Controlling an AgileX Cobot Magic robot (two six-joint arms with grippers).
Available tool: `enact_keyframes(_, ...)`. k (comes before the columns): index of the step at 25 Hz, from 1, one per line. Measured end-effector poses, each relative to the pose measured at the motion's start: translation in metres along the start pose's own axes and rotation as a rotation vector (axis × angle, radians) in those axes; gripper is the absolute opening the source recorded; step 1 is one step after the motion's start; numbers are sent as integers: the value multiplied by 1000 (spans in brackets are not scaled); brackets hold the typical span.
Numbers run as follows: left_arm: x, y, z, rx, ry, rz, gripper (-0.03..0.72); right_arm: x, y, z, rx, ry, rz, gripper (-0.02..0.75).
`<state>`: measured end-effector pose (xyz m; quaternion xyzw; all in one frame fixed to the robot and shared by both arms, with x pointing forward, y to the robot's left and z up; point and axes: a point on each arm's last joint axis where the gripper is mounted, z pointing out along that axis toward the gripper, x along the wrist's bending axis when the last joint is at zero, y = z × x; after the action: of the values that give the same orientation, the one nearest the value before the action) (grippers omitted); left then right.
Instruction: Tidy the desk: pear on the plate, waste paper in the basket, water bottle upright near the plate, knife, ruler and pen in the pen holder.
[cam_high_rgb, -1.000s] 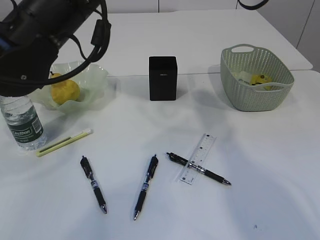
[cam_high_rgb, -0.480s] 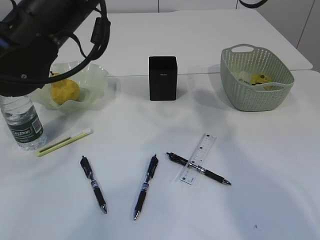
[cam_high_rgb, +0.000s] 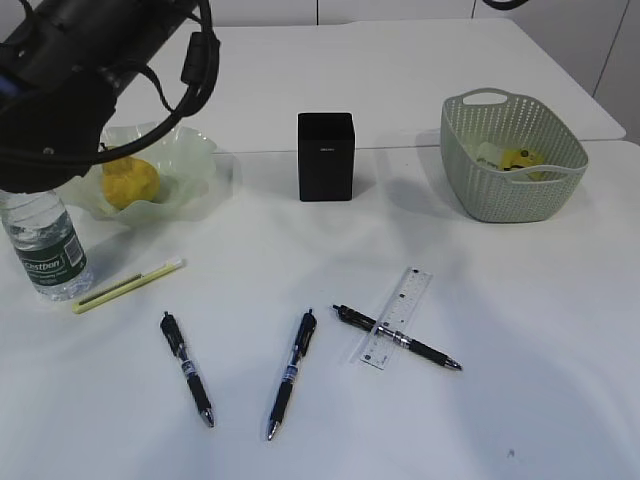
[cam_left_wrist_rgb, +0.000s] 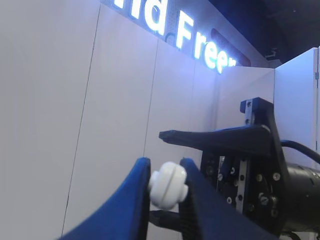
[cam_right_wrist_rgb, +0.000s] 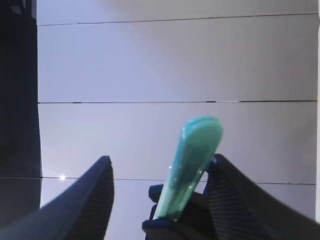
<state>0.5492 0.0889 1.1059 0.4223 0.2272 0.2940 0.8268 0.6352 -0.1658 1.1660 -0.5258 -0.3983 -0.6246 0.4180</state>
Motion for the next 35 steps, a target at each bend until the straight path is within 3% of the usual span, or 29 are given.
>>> enact_keyframes(9,3,1,0,-7,28,-13,101,2,7,-14,3,8,-56,471)
enact_keyframes(17,3,1,0,-8,33,-6,101,6,29,-50,-87,2,-101,472)
enact_keyframes(22,4,1,0,-11,43,-7,101,3,41,-75,-139,-64,-163,472)
enact_keyframes(29,4,1,0,-9,44,-7,101,-26,44,-91,-101,-418,-257,472)
enact_keyframes(35,4,1,0,-9,44,-6,101,-57,44,-112,-34,-837,-298,472)
